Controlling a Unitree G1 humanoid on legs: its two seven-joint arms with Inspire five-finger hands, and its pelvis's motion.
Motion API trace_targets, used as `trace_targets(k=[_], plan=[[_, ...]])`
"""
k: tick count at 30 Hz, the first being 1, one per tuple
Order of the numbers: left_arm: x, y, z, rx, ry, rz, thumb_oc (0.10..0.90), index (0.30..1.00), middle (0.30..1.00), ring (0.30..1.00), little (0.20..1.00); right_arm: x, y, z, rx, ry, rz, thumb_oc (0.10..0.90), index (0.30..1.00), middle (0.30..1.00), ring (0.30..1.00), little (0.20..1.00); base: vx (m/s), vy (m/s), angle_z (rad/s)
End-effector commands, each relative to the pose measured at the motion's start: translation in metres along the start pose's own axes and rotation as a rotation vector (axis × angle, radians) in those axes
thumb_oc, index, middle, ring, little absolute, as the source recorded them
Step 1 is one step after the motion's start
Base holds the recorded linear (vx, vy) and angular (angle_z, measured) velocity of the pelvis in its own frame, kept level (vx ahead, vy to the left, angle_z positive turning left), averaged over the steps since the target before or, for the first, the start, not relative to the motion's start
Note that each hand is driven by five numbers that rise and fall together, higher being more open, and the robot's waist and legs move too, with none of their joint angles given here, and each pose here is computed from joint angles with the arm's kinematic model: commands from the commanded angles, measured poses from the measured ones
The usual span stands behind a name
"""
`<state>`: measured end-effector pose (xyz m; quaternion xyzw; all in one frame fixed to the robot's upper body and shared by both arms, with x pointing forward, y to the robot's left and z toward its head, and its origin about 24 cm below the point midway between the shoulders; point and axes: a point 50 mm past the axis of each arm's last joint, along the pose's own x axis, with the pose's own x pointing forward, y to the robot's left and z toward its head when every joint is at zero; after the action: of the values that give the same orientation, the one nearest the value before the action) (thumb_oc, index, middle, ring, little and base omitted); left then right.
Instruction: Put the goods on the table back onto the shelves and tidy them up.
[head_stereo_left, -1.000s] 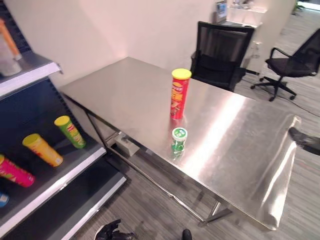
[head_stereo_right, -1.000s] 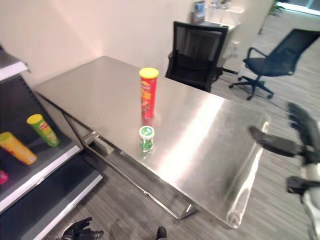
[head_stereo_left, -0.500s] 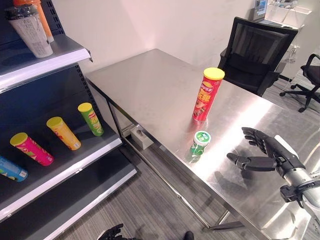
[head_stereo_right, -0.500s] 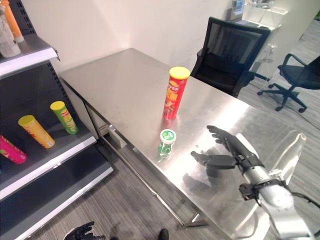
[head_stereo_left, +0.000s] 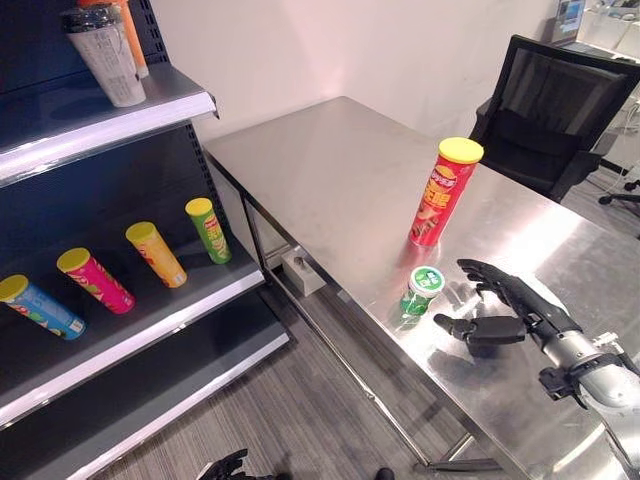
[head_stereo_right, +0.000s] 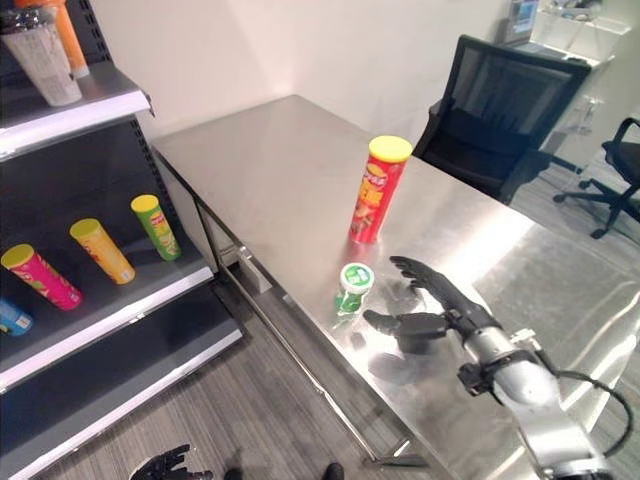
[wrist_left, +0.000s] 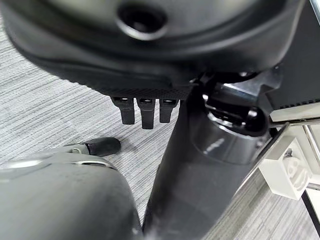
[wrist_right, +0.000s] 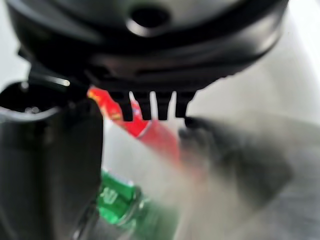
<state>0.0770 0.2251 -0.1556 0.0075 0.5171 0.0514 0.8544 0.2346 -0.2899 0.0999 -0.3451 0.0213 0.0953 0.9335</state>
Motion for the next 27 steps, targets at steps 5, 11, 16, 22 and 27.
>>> trace_targets(k=[5, 11, 16, 22, 27], plan=[[0.006, 0.015, 0.037, 0.047, -0.119, 0.028, 0.800, 0.900, 0.900, 0.900, 0.900, 0.024, -0.021, 0.041, -0.037, -0.211, -0.119, 0.800, 0.900, 0.900, 0.900, 0.900, 0.01, 0.000, 0.09], [0.005, 0.019, 0.037, 0.042, -0.120, 0.047, 0.800, 0.900, 0.900, 0.900, 0.900, 0.027, -0.018, 0.035, -0.025, -0.179, -0.119, 0.800, 0.900, 0.900, 0.900, 0.900, 0.01, 0.000, 0.11], [0.005, 0.019, 0.033, 0.038, -0.111, 0.050, 0.800, 0.900, 0.900, 0.900, 0.900, 0.030, -0.015, 0.032, -0.028, -0.166, -0.114, 0.740, 0.811, 0.811, 0.811, 0.811, 0.01, 0.001, 0.04], [0.004, 0.022, 0.031, 0.032, -0.105, 0.062, 0.800, 0.900, 0.900, 0.900, 0.900, 0.031, -0.016, 0.031, -0.049, -0.156, -0.114, 0.400, 0.300, 0.300, 0.300, 0.300, 0.00, -0.001, 0.05], [0.003, 0.025, 0.031, 0.025, -0.104, 0.076, 0.800, 0.900, 0.900, 0.900, 0.900, 0.030, -0.018, 0.034, -0.056, -0.172, -0.131, 0.400, 0.300, 0.300, 0.300, 0.300, 0.01, -0.004, 0.02]])
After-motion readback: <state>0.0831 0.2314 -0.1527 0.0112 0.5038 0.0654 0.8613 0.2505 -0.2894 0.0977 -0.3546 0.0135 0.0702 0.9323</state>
